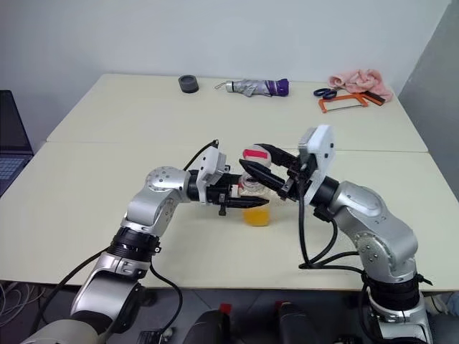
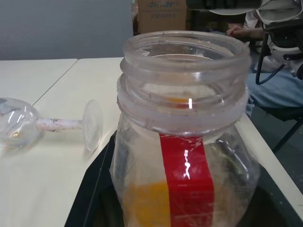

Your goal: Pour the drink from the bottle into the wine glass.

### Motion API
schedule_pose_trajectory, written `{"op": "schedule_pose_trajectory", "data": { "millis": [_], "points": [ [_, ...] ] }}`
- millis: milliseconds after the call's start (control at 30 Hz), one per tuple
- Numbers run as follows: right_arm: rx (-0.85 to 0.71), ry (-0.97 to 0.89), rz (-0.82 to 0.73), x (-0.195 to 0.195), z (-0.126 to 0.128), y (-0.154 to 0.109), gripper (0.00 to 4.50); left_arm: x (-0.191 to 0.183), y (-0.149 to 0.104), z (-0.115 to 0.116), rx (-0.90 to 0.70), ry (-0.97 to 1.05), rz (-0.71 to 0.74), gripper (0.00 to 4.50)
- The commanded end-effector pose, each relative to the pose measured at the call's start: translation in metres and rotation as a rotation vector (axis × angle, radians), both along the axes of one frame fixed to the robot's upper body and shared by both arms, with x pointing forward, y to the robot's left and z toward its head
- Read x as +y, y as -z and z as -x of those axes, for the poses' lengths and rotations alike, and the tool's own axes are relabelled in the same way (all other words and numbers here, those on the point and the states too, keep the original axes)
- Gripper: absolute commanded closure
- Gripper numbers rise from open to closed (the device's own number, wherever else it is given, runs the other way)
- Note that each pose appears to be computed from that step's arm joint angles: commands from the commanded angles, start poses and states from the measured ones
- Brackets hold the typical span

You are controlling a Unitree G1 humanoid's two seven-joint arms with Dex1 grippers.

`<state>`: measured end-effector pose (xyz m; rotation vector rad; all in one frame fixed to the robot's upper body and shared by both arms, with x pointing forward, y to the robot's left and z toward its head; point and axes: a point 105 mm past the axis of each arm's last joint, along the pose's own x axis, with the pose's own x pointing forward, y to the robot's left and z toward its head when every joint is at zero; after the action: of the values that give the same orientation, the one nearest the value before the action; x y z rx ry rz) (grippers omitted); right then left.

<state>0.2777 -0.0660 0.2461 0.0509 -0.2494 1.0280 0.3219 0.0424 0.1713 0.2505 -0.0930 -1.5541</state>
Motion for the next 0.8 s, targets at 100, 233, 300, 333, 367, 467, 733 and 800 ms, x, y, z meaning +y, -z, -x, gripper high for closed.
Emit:
{"op": "schedule_pose_trajectory", "data": {
  "millis": [100,233,300,333,367,467,733,800],
  "points": [
    [-0.140,0.227,0.065,-0.036,-0.001,-0.014,2.76,-0.001,-0.013,0.003,-0.046,0.009,0.031,2.70],
    [-0.207,0.542,0.208,-0.099,-0.009,0.010,2.76,0.005,-0.014,0.001,-0.048,-0.024,0.035,2.70],
    [-0.150,0.665,0.208,-0.128,-0.010,0.029,2.76,0.008,-0.014,0.000,-0.045,-0.037,0.038,2.70],
    [-0.091,0.738,0.197,-0.144,-0.010,0.045,2.76,0.009,-0.014,0.000,-0.042,-0.044,0.040,2.70],
    [-0.029,0.783,0.194,-0.156,-0.009,0.062,2.76,0.010,-0.014,0.000,-0.040,-0.050,0.041,2.70],
    [0.093,0.844,0.229,-0.169,-0.006,0.100,2.76,0.013,-0.015,0.000,-0.035,-0.063,0.046,2.70],
    [0.357,0.797,0.131,-0.170,-0.005,0.138,1.06,0.025,-0.018,-0.007,-0.042,-0.125,0.044,2.70],
    [0.366,0.781,0.148,-0.171,-0.002,0.138,0.35,0.029,-0.019,-0.009,-0.043,-0.147,0.051,2.70]
  ]
}}
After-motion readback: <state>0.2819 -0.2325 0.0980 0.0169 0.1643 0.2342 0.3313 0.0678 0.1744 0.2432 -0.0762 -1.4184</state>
